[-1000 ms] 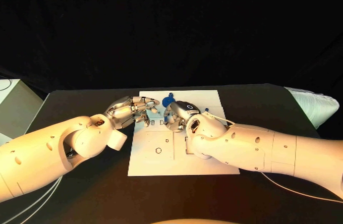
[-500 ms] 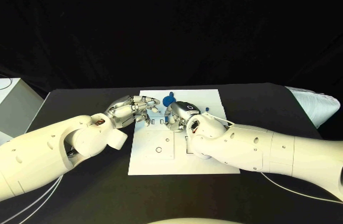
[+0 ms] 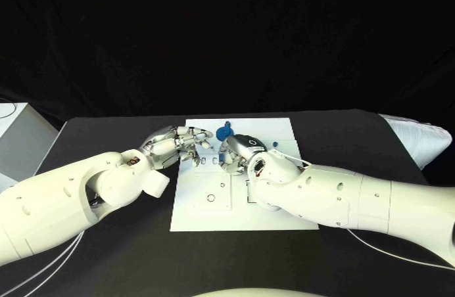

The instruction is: Assemble the parts on the task board

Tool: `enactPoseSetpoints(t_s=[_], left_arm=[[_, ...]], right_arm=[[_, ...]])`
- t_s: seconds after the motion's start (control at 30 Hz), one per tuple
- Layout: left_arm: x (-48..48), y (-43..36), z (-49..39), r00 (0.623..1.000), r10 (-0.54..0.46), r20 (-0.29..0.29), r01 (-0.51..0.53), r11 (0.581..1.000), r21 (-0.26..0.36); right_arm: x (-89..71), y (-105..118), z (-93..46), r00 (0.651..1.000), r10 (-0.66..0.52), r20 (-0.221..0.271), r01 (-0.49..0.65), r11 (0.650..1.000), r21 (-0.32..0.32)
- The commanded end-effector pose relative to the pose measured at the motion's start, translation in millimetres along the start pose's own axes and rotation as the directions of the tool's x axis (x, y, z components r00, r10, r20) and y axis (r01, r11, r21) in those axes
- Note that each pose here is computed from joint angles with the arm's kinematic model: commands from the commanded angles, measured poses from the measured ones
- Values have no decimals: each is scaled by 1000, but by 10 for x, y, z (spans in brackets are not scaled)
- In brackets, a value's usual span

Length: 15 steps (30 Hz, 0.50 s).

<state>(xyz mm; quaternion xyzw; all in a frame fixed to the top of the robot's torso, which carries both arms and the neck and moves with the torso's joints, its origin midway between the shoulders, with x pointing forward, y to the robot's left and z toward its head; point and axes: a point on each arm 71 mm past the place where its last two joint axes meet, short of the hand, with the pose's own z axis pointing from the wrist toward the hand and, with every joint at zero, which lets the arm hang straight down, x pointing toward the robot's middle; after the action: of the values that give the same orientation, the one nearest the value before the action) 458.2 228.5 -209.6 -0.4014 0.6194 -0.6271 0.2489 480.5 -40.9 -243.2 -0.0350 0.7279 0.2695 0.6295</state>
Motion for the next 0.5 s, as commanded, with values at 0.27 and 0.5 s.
enactPoseSetpoints(t_s=[0.27,0.5], left_arm=[[22,-5,7,1000,-2,-17,2,1000,5],[21,-5,7,1000,-2,-18,2,1000,4]], right_arm=[[1,22,-9,1000,-10,9,10,1000,-24],[1,24,-10,1000,-10,10,10,1000,-26]])
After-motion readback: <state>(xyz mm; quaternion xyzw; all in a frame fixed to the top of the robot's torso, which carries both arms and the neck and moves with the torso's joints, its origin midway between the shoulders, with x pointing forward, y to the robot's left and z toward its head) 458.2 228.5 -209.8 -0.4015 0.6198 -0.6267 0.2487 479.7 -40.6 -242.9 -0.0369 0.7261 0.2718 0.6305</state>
